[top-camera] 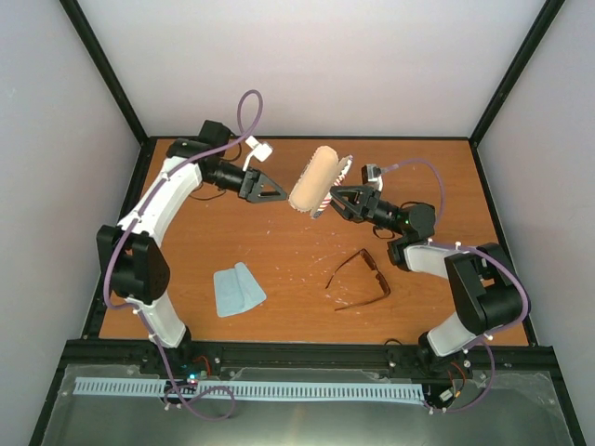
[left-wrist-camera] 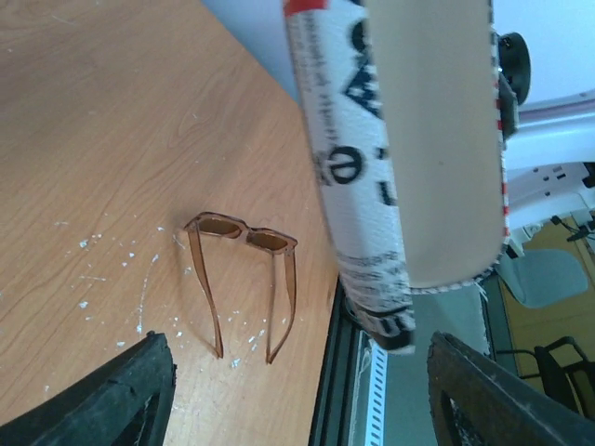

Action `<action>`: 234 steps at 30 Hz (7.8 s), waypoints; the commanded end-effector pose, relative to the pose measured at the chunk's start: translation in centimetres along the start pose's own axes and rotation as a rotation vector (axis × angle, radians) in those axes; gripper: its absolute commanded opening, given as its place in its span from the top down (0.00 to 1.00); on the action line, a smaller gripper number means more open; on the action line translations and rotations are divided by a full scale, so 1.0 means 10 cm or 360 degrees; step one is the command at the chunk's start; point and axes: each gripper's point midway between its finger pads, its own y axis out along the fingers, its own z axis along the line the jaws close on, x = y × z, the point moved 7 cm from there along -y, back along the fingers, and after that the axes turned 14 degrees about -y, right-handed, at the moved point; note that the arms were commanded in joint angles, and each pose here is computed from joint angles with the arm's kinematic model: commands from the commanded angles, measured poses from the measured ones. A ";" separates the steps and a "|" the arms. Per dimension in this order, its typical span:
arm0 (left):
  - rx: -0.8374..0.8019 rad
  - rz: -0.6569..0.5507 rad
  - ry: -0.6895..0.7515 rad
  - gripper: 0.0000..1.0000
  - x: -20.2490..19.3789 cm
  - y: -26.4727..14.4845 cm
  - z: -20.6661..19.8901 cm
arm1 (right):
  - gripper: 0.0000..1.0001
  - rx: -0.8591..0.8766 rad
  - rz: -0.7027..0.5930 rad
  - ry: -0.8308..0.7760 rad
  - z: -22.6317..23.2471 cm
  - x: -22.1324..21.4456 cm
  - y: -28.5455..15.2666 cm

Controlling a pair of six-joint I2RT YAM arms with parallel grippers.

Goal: Organize the sunglasses
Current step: Open the sunglasses case, then place the sunglasses case at the center of the board, then adjust the sunglasses case at the center of the board.

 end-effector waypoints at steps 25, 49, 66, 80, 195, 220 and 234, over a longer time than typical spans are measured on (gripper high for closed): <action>-0.0198 0.0095 0.0203 0.60 0.14 0.36 -0.41 | 0.97 0.0111 -0.0010 -0.0175 0.29 0.13 0.03; 0.0396 0.0070 0.0574 0.89 0.47 0.11 -0.52 | 0.45 0.0014 0.0135 0.0011 0.05 -0.09 -0.03; 0.0978 0.0294 0.1023 0.92 0.37 0.10 0.17 | 0.19 -0.1294 0.0519 0.0049 -0.07 -0.08 -1.03; 0.1665 0.0246 0.1582 0.99 0.04 0.51 0.98 | 0.19 -0.2051 0.0125 -0.0153 0.16 0.25 -1.43; 0.1876 -0.0273 0.0588 0.49 -0.57 -0.69 1.44 | 0.96 -0.2241 0.1047 0.0095 -2.25 -0.05 0.19; 0.1832 -0.0290 0.0602 0.49 -0.54 -0.68 1.52 | 0.94 -0.1870 0.1211 0.0205 -2.12 -0.42 0.71; 0.1809 -0.0255 0.0625 0.48 -0.67 -0.68 1.42 | 0.93 -0.1557 0.1425 0.0361 -1.64 -0.68 0.83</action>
